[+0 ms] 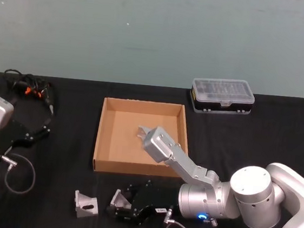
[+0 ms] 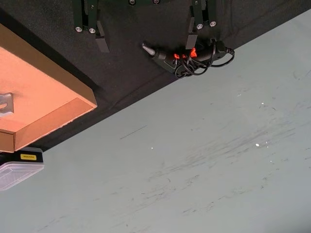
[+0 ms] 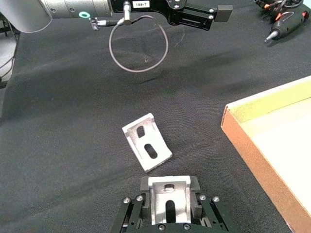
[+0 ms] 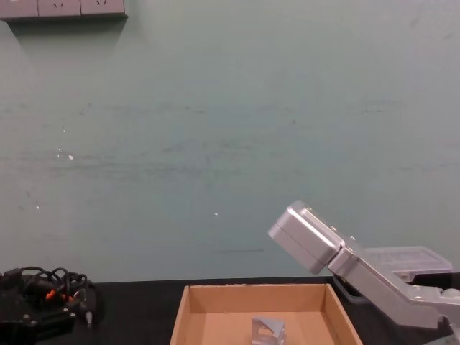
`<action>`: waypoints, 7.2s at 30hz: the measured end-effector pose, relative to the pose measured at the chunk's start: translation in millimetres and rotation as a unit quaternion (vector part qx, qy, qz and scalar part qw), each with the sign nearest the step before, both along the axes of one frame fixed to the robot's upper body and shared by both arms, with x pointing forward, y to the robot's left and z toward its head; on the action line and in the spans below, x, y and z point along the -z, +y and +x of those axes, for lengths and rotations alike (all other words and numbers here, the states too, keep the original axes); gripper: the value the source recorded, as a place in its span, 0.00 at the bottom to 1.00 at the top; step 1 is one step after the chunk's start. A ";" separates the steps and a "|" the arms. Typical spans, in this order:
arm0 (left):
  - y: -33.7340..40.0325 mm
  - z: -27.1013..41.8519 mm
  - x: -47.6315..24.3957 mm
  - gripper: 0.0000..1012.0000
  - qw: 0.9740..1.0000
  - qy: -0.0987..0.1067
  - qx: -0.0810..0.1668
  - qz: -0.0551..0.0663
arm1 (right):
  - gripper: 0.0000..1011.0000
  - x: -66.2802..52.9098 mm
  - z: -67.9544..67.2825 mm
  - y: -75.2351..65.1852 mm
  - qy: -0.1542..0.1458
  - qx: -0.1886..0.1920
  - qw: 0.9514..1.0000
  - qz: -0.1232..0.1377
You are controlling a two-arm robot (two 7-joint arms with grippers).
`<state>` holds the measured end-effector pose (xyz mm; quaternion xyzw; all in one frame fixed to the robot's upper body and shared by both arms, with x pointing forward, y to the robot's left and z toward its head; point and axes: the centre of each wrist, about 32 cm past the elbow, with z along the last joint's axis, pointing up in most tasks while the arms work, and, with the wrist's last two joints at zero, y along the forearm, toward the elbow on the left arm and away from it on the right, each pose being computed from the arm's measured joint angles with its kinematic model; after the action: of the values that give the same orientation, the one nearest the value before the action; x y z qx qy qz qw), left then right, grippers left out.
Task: Use one hand to pick up the angle iron from the table and place it into the box.
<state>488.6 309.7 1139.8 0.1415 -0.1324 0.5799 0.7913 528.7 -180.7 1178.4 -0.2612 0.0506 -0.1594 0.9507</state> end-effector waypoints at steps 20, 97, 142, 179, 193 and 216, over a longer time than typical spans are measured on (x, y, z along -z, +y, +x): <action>0.0 0.0 0.0 0.99 1.000 0.000 0.000 0.000 | 0.45 -54.9 12.7 -19.9 -0.076 0.053 0.991 0.100; 0.0 0.0 0.0 0.99 1.000 0.000 0.000 0.000 | 0.57 -50.7 147.2 5.8 -0.029 0.238 0.966 -0.096; 0.0 0.0 0.0 0.99 1.000 0.000 0.000 0.000 | 0.99 -49.5 91.9 -26.9 -0.078 0.192 0.977 0.048; 0.0 0.0 0.0 0.99 1.000 0.000 0.000 0.000 | 0.99 -20.9 34.3 15.1 -0.069 -0.160 0.984 0.021; 0.0 0.0 0.0 0.99 1.000 0.000 0.000 0.000 | 0.99 -16.5 50.7 51.5 -0.054 -0.173 0.983 -0.012; 0.0 0.0 0.0 0.99 1.000 0.000 0.000 0.000 | 0.97 -9.3 61.2 74.1 -0.030 -0.171 0.984 -0.038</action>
<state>488.6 309.7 1139.8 0.1415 -0.1324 0.5799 0.7913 589.9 -106.7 1187.7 -0.2970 -0.0294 -0.0044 0.9544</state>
